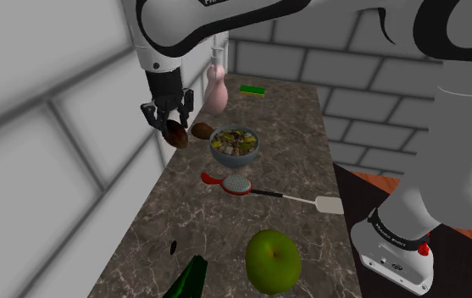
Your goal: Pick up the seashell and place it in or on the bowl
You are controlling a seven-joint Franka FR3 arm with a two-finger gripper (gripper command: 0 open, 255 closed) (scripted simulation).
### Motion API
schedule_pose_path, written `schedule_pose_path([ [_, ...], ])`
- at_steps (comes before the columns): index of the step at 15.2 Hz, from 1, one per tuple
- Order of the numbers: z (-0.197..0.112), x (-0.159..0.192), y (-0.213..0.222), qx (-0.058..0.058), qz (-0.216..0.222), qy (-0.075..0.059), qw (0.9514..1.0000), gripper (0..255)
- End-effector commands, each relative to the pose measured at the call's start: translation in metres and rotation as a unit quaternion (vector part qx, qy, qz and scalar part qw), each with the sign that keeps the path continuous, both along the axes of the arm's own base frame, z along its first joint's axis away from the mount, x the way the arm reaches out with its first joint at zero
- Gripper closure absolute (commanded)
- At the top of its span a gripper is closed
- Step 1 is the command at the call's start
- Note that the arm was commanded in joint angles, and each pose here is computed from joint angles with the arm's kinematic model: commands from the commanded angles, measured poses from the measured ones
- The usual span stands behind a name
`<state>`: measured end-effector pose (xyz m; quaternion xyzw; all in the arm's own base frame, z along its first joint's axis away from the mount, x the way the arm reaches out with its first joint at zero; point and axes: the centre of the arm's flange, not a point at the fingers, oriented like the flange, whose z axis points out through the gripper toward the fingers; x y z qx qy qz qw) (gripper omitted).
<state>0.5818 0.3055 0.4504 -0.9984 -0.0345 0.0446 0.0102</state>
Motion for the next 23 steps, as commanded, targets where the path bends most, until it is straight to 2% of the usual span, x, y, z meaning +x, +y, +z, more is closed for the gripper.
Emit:
schedule_pose_path([
  [1, 0.002, -0.007, -0.02, 0.0, 0.0, 0.0, 1.0, 255],
  [13, 0.007, -0.057, -0.171, 0.0, 0.0, 0.0, 1.0, 255],
  [14, 0.008, -0.064, -0.194, 0.0, 0.0, 0.0, 1.0, 255],
  [23, -0.04, -0.064, -0.194, 0.0, 0.0, 0.0, 1.0, 255],
])
